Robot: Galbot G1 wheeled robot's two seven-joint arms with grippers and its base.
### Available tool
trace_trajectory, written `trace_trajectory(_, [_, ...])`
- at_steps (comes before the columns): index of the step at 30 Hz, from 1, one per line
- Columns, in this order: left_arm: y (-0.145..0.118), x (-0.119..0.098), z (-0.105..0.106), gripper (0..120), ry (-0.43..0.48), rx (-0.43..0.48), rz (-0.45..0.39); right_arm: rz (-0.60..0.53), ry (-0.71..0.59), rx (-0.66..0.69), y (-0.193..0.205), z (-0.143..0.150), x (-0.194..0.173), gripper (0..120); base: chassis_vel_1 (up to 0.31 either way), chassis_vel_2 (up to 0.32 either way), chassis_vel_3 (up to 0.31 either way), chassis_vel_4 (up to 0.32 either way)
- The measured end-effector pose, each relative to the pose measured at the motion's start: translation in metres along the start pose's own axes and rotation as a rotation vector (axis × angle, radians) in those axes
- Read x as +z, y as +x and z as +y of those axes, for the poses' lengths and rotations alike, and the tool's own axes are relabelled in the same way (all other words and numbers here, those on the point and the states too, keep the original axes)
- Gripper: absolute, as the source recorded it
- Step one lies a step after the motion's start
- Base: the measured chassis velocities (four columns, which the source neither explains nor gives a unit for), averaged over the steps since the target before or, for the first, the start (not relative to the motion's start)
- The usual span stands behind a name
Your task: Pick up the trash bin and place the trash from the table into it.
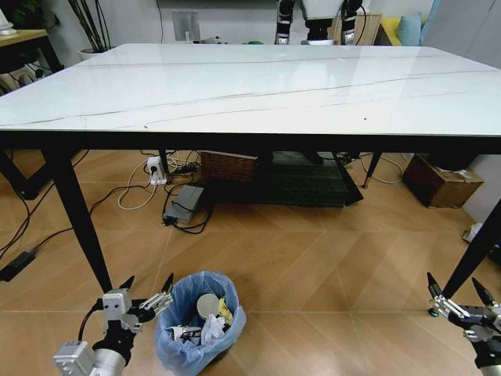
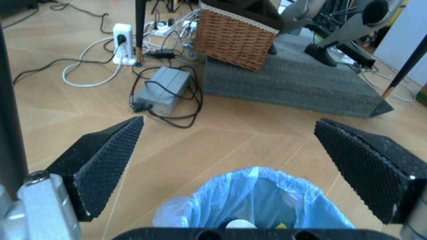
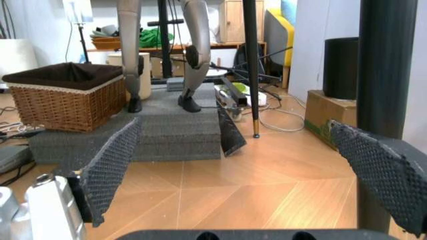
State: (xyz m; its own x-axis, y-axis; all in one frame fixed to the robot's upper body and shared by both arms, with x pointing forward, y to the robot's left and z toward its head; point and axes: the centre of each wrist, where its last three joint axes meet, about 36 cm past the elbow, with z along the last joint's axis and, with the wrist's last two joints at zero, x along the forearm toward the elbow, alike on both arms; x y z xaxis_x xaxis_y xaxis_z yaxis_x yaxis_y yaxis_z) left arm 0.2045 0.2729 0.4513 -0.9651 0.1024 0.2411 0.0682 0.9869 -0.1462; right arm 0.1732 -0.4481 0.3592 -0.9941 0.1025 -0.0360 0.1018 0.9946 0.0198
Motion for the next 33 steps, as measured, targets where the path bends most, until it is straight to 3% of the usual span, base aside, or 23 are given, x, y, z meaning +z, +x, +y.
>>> trace_trajectory(33, [0.0030, 0.0089, -0.0032, 100, 0.003, 0.001, 0.013, -0.001, -0.004, -0.005, 0.0018, 0.0016, -0.0020, 100, 0.000, 0.000, 0.000, 0.000])
